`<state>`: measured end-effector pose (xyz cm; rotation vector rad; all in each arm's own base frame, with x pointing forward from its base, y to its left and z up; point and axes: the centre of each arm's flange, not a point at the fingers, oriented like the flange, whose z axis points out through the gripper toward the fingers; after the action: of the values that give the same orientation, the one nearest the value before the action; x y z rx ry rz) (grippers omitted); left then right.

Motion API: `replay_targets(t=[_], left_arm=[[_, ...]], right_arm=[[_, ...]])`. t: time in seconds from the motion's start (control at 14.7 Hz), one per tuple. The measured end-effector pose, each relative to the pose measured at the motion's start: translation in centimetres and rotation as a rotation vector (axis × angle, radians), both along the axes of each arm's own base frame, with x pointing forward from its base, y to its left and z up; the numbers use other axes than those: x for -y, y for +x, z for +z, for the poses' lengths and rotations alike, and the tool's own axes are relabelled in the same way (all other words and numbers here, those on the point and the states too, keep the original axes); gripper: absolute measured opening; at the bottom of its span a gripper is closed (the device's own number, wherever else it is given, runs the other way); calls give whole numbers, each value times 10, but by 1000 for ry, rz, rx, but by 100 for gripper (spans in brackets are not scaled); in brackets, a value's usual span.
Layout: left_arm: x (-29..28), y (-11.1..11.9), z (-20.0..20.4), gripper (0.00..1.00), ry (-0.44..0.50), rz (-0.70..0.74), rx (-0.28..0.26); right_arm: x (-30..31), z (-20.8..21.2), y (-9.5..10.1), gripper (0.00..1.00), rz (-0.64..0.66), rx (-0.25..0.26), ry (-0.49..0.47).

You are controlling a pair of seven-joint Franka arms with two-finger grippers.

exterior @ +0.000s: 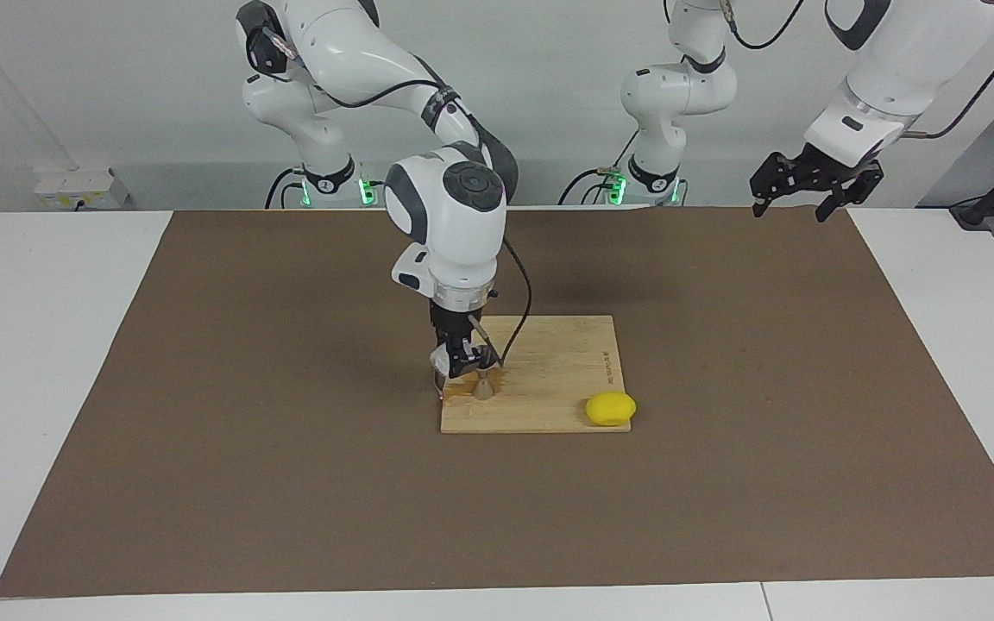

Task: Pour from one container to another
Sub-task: 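Tilt the clear glass with the right gripper to pour into the dark cup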

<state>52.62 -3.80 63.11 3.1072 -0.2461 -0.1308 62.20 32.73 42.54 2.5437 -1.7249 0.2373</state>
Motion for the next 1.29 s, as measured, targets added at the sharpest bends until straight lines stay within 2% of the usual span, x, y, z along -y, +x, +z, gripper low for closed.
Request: replay_targets(t=[0.54, 1.29], left_arm=[[0, 0, 0, 100, 0, 0, 0], [-1, 0, 0, 100, 0, 1, 0]], right_arm=[[2, 8, 3, 50, -22, -13, 34], [23, 13, 14, 50, -106, -59, 147]])
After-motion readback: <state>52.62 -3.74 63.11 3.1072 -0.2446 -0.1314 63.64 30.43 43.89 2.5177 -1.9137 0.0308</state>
